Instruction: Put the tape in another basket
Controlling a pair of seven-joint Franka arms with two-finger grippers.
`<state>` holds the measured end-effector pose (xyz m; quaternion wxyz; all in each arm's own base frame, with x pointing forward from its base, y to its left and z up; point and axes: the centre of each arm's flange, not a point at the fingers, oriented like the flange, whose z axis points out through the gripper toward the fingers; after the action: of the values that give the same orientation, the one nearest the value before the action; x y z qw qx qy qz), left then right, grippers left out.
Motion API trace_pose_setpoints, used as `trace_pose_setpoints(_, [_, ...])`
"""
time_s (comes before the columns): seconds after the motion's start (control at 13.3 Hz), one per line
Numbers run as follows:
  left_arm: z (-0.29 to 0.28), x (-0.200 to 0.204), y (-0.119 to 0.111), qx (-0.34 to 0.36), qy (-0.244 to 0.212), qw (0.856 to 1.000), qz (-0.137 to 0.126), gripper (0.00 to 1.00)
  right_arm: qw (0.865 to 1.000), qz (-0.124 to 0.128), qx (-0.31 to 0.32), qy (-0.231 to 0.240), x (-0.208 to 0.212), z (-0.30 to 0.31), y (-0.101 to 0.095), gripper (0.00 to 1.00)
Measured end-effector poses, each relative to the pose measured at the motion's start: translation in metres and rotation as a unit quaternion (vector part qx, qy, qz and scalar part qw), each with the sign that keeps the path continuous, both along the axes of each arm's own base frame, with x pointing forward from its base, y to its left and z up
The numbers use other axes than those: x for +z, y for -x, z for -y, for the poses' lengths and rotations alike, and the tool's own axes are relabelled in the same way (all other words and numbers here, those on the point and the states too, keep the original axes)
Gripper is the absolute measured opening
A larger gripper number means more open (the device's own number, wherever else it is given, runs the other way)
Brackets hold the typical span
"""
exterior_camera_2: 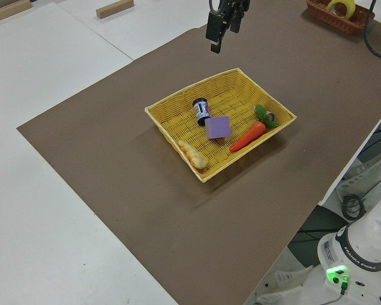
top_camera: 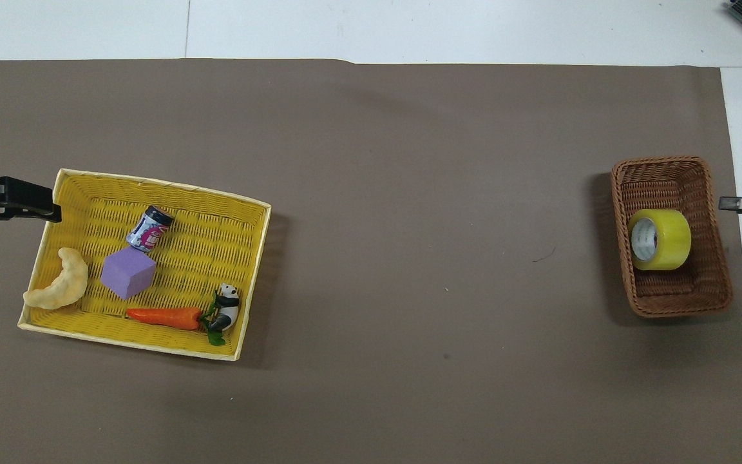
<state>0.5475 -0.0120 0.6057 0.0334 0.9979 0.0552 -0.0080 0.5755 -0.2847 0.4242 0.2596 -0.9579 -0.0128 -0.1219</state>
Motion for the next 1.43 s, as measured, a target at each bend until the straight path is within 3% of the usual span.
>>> trace_pose_setpoints(0.23, [0.000,0.000,0.000,0.000,0.000,1.000,0.000,1.00,0.996,0.001,0.011,0.089,0.070,-0.059,-0.027,1.00])
trace_pose_setpoints(0.6, [0.000,0.000,0.000,0.000,0.000,1.000,0.000,1.00,0.985,-0.026,-0.038,0.169,0.144,-0.164,-0.030,1.00])
trace_pose_setpoints(0.75, [0.000,0.000,0.000,0.000,0.000,1.000,0.000,1.00,0.980,-0.042,-0.060,0.187,0.161,-0.202,-0.025,1.00])
trace_pose_setpoints(1.13, [0.000,0.000,0.000,0.000,0.000,1.000,0.000,1.00,0.965,-0.112,-0.116,0.206,0.175,-0.271,-0.004,1.00])
trace_pose_setpoints(1.43, [0.000,0.000,0.000,0.000,0.000,1.000,0.000,1.00,0.959,-0.156,-0.124,0.204,0.194,-0.250,0.021,1.00])
